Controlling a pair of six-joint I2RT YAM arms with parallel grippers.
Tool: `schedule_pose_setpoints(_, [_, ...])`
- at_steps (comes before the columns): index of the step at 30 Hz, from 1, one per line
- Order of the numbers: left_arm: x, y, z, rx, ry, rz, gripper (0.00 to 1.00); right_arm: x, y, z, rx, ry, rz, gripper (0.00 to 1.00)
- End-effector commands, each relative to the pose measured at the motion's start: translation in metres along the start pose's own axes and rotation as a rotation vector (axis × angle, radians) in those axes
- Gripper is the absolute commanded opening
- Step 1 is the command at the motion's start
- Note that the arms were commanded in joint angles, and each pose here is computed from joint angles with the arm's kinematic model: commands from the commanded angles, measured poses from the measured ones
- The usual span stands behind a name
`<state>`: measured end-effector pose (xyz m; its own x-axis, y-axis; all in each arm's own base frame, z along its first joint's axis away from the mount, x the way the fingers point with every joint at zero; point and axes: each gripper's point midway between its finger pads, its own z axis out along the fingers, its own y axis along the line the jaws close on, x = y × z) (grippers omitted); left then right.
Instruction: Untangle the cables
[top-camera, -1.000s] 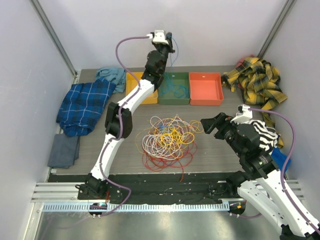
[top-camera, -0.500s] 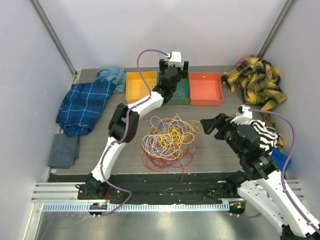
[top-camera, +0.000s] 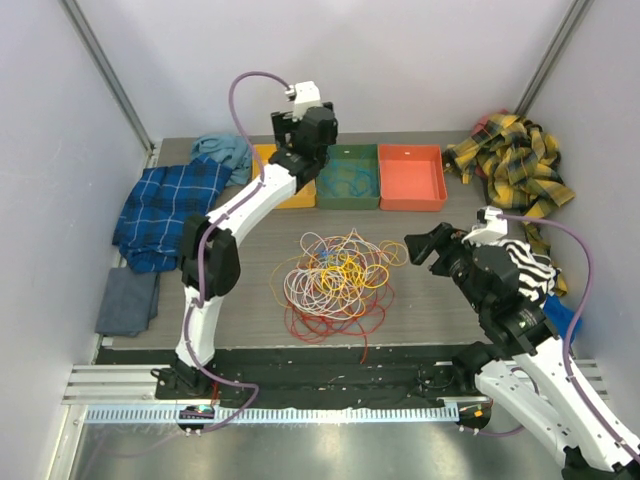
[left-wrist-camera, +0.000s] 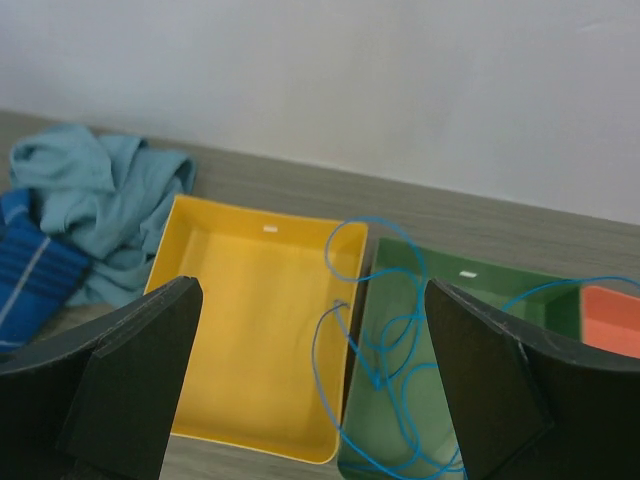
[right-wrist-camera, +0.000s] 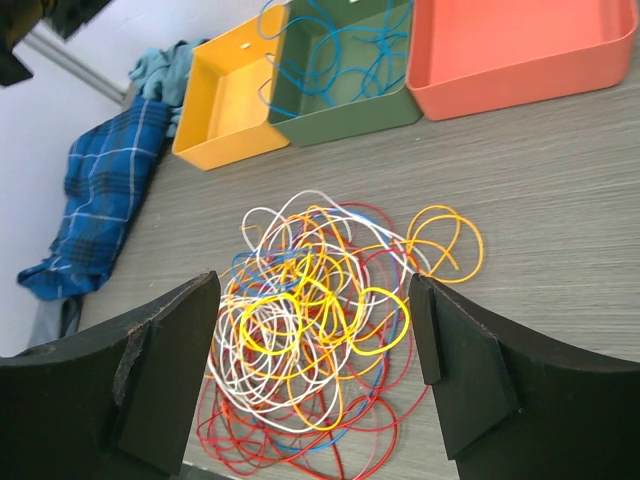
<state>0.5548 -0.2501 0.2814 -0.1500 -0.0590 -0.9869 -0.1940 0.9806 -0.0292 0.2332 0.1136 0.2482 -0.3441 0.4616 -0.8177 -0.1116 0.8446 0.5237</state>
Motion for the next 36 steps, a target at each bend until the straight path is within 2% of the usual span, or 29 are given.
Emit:
schedule_pose_setpoints(1, [0.052,0.054,0.02,-0.093,0.236,-0.166,1.0,-0.037,0.009,0.004,0.034,-0.083,-0.034,0.85])
schedule_pose_setpoints(4, [0.08,0.072,0.043,-0.099,0.355,-0.251,1.0,-0.035,0.015,0.013,0.027,-0.063,-0.01,0.84])
schedule_pose_setpoints(7, [0.097,0.074,0.054,-0.095,0.422,-0.259,1.0,-0.028,0.019,0.021,0.012,-0.044,0.018,0.84])
schedule_pose_setpoints(10, [0.108,0.064,0.052,-0.05,0.514,-0.259,1.0,-0.023,0.018,0.026,0.019,-0.028,0.029,0.84])
schedule_pose_setpoints(14, [0.139,0.047,0.037,0.064,0.62,-0.422,1.0,-0.011,0.014,0.036,0.029,-0.006,0.047,0.83])
schedule_pose_setpoints(19, [0.161,0.035,0.034,0.144,0.671,-0.562,0.99,-0.005,0.019,0.042,0.007,0.017,0.066,0.83])
schedule_pose_setpoints(21, [0.167,0.024,0.036,0.177,0.692,-0.6,0.95,-0.008,0.02,0.042,0.007,0.009,0.058,0.83])
schedule_pose_setpoints(25, [0.168,0.017,0.042,0.198,0.681,-0.63,0.86,-0.007,0.018,0.042,0.013,0.012,0.058,0.83])
schedule_pose_setpoints(30, [0.168,0.016,0.046,0.208,0.664,-0.664,0.84,0.001,0.014,0.043,0.023,0.023,0.059,0.82])
schedule_pose_setpoints(36, [0.172,0.018,0.042,0.21,0.654,-0.687,0.74,-0.001,0.013,0.043,0.025,0.018,0.044,0.82])
